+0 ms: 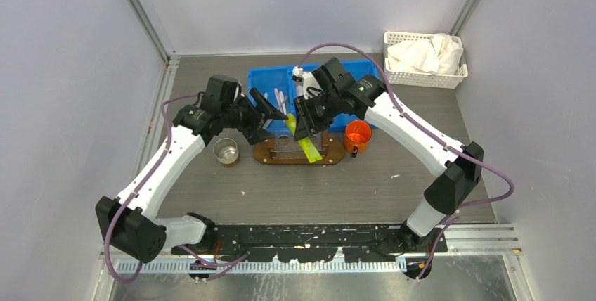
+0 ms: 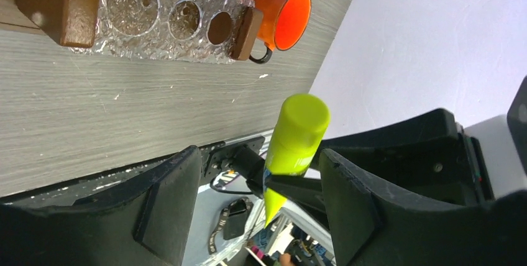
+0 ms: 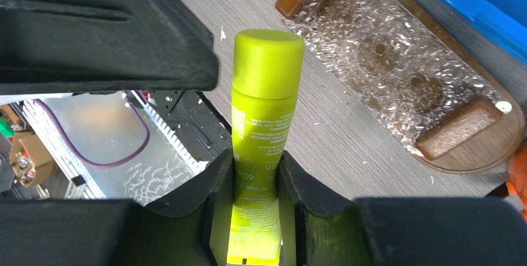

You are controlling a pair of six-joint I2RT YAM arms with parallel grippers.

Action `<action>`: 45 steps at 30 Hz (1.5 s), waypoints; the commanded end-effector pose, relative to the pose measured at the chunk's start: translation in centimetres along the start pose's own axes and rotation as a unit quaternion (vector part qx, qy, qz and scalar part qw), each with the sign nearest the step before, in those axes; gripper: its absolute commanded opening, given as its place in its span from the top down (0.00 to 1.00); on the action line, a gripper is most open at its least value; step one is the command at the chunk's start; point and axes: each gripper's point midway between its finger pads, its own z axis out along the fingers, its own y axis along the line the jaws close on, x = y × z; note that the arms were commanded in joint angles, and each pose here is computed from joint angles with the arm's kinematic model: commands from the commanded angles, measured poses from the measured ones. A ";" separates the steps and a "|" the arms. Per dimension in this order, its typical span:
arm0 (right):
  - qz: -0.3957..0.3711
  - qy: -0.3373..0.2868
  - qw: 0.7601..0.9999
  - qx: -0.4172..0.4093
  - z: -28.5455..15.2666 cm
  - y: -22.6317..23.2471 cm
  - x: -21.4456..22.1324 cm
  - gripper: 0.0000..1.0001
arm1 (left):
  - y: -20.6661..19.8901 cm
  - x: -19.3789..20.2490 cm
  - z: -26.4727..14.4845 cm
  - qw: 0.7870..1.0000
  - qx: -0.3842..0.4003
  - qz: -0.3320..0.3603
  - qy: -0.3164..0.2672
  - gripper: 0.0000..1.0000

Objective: Prepare toiletry sets of a toothbrush and toothpaste on the tray

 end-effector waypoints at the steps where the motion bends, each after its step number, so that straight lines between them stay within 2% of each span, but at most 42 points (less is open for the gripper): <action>1: -0.018 -0.034 0.999 -0.024 -0.4 2.4 -1.3 0.66 | -0.4 0.4 -0.2 1.000 0.001 -0.028 -0.003 0.30; 7: -0.027 -0.024 0.999 -0.034 1.0 3.7 -1.1 0.66 | -0.1 0.7 1.3 0.999 -0.006 -0.031 0.003 0.32; 10: -0.027 -0.022 0.999 -0.034 1.6 3.9 -1.1 0.66 | 0.0 1.0 1.7 0.999 -0.008 -0.035 0.010 0.43; 12: -0.025 -0.021 0.999 -0.031 1.9 3.8 -1.1 0.67 | 0.2 1.2 1.7 0.999 -0.011 -0.037 0.012 0.62; 13: -0.026 -0.021 0.999 -0.031 2.0 3.8 -1.2 0.67 | 0.3 1.3 1.7 0.999 -0.012 -0.039 0.012 0.84; 14: -0.026 -0.021 0.999 -0.031 2.1 3.7 -1.2 0.67 | 0.4 1.3 1.8 0.999 -0.014 -0.041 0.014 0.97; 15: -0.025 -0.021 0.999 -0.031 2.1 3.8 -1.3 0.67 | 0.5 1.3 1.9 0.999 -0.016 -0.043 0.015 0.99; 21: -0.035 -0.032 0.998 -0.035 1.6 4.2 -1.4 0.66 | 0.8 1.5 2.2 0.998 -0.027 -0.057 0.024 0.99; 24: -0.060 -0.070 0.995 -0.031 -0.2 4.6 -2.2 0.52 | 0.3 1.6 2.1 0.997 -0.033 -0.070 0.031 0.99; 26: -0.084 -0.119 0.989 -0.038 -2.9 5.5 -2.9 0.47 | -0.3 1.5 1.8 0.995 -0.037 -0.081 0.037 0.99; 27: -0.095 -0.142 0.985 -0.039 -4.0 5.8 -3.1 0.39 | -0.8 1.4 1.7 0.995 -0.037 -0.084 0.039 0.99; 29: -0.111 -0.189 0.975 -0.036 -6.5 6.2 -3.4 0.34 | -1.9 1.2 1.1 0.994 -0.039 -0.091 0.041 0.99; 32: -0.127 -0.234 0.964 0.000 -9.2 5.1 -2.9 0.23 | -3.1 0.9 0.6 0.992 -0.041 -0.110 0.057 0.99; 35: -0.141 -0.253 0.956 0.043 -10.7 3.3 -1.5 0.24 | -4.3 0.6 0.3 0.985 -0.026 -0.151 0.084 0.99; 37: -0.156 -0.261 0.949 0.081 -11.1 1.6 -0.6 0.16 | -5.4 0.2 0.2 0.975 -0.005 -0.197 0.105 0.99; 38: -0.163 -0.272 0.943 0.104 -11.4 0.7 -0.5 0.03 | -6.3 0.2 0.1 0.971 0.013 -0.206 0.122 0.99; 41: -0.188 -0.289 0.923 0.172 -11.5 -2.0 0.3 0.00 | -7.1 0.3 0.0 0.961 0.021 -0.225 0.157 0.99; 43: -0.212 -0.327 0.900 0.194 -12.1 -1.9 0.0 0.00 | -6.9 0.9 0.1 0.956 0.009 -0.229 0.183 0.99; 45: -0.213 -0.337 0.891 0.218 -12.3 -2.3 -0.2 0.00 | -6.1 1.3 0.3 0.952 -0.009 -0.233 0.196 0.99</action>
